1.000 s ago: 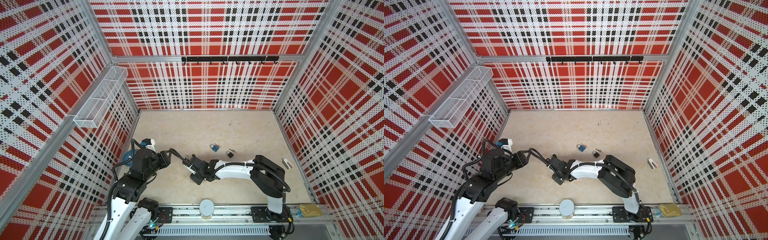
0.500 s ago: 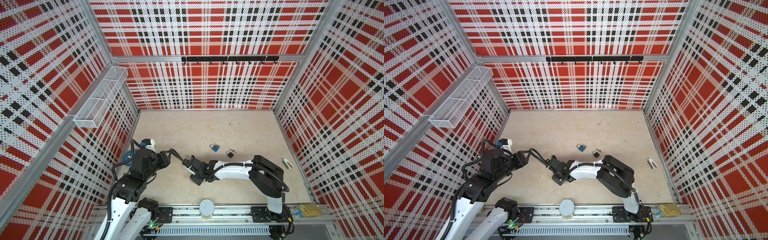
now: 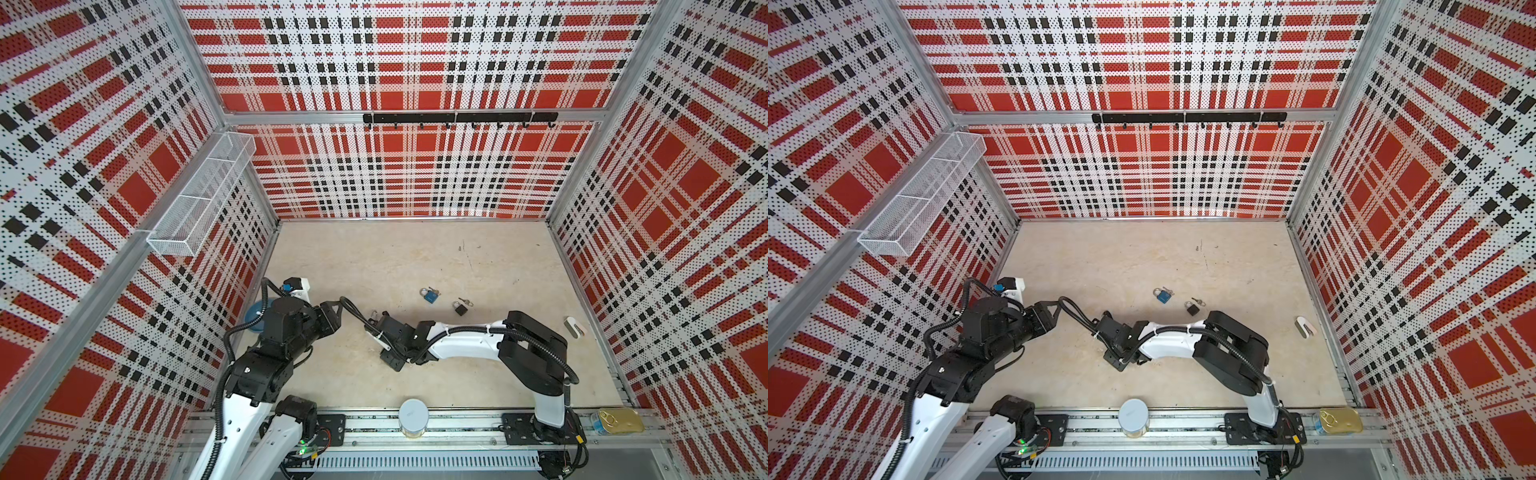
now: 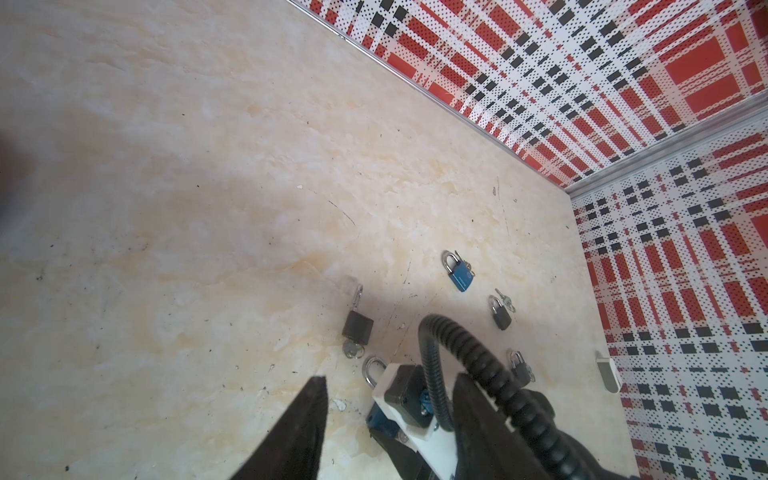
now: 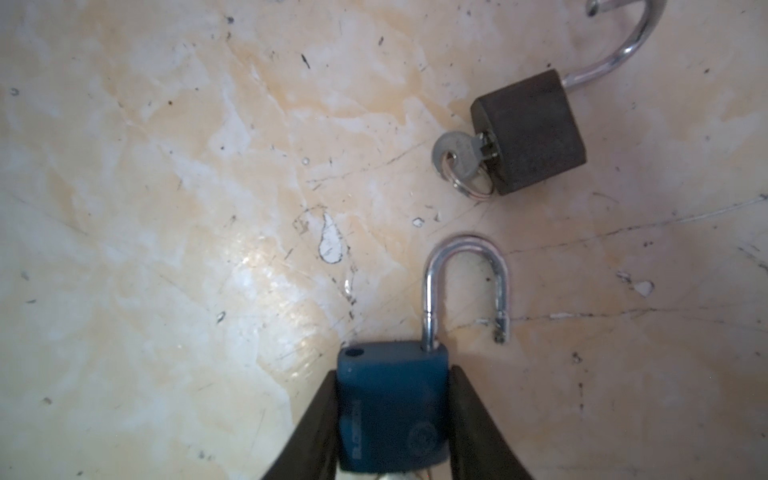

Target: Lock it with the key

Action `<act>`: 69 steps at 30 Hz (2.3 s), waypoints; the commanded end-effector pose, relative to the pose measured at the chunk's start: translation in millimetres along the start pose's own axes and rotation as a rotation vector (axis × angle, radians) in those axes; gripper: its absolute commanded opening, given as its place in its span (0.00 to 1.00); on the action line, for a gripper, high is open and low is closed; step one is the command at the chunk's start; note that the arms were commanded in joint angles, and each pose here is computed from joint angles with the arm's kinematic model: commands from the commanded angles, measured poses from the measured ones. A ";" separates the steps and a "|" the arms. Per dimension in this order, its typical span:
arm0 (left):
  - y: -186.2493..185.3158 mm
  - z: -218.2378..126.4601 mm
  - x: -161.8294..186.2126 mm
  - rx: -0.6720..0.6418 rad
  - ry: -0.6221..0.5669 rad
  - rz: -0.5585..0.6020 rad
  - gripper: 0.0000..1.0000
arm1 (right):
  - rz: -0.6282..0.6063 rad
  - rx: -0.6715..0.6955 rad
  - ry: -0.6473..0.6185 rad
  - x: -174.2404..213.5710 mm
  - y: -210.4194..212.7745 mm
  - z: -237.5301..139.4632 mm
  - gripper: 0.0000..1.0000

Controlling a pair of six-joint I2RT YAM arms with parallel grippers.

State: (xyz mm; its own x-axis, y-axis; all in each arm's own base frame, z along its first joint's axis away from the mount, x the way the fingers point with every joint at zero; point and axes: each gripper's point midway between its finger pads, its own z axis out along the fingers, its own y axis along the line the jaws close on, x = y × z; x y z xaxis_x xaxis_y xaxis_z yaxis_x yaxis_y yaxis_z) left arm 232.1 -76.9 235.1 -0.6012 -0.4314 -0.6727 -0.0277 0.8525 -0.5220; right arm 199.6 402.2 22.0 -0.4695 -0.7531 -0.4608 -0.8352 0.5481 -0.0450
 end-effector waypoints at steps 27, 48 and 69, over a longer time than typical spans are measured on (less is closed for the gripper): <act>-58.3 40.7 -1.7 0.210 0.108 0.000 0.49 | 0.112 0.110 -0.322 -25.0 -81.4 -150.6 0.15; -128.7 98.4 63.6 0.379 0.271 0.034 0.44 | 0.098 0.086 -0.389 -42.5 -78.3 -176.9 0.14; -142.1 114.6 83.6 0.433 0.314 0.002 0.38 | 0.095 0.076 -0.422 -55.7 -77.0 -184.2 0.13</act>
State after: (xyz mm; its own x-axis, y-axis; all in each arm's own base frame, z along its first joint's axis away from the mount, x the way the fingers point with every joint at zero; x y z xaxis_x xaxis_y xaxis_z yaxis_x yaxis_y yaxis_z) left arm 277.9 -261.5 191.5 -0.8131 -0.2614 -0.5201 0.2509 0.6487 -0.7185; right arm 230.6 322.7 176.7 -0.4321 -0.5585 -0.7081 -0.7583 0.6500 -0.0500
